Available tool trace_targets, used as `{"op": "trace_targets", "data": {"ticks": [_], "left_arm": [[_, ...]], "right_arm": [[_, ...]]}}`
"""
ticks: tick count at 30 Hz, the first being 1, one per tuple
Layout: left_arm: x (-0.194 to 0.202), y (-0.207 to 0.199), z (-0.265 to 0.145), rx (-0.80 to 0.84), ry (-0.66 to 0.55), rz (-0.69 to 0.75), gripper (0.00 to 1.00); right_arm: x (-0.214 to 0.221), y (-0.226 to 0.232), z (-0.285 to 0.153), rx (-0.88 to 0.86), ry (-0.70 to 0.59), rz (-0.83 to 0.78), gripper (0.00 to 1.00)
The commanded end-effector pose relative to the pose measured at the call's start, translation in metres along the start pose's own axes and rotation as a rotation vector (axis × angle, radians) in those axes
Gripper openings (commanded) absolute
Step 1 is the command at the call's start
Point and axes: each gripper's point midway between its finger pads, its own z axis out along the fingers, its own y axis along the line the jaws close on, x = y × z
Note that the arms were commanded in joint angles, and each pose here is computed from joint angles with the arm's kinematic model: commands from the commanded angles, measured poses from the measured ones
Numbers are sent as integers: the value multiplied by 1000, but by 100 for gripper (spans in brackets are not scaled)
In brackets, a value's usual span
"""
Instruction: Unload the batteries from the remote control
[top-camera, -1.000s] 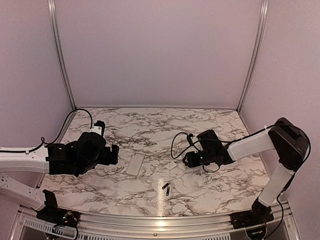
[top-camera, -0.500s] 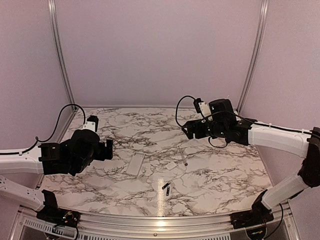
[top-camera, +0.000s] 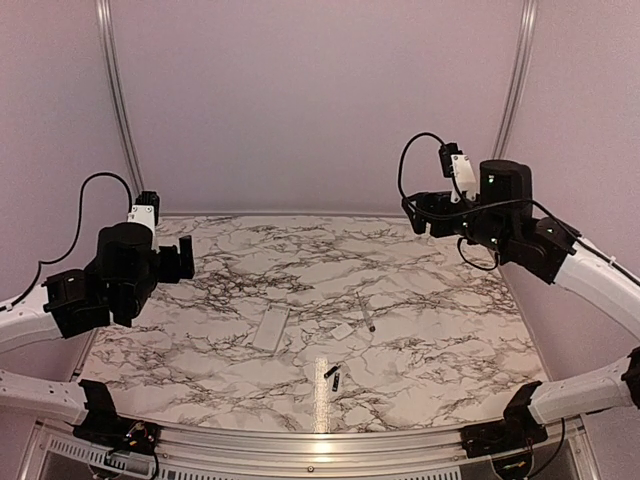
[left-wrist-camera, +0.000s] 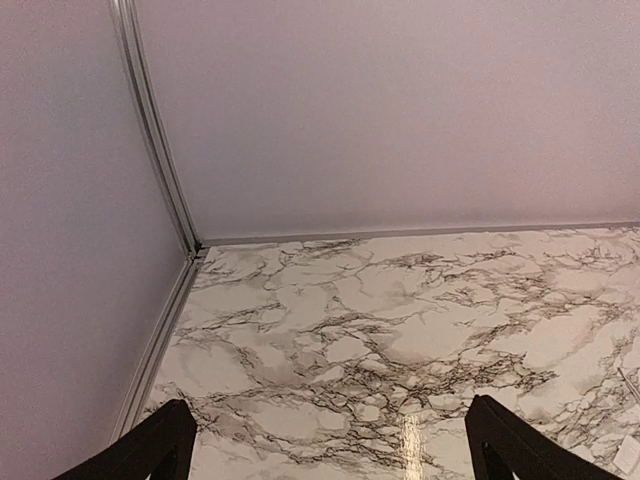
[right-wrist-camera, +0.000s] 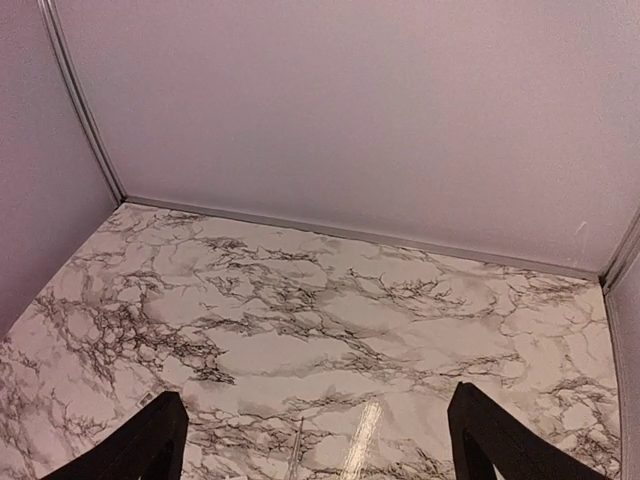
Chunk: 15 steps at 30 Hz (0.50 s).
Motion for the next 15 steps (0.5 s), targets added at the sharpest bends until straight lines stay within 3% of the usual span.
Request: {"op": "trace_targets", "data": {"ticks": [1,7,15], "left_arm": [[-36,21,-8,-53,-99,19,99],[-34,56,-11,-155,-117,48,99],[-27,80,-16,-185,-151,-63,99]], "right_arm": [[-9,-26,-39,101,-62,66,91],[11,-57,-80,198,-97,156,96],[30,-70,-101,225,-93,209,99]]}}
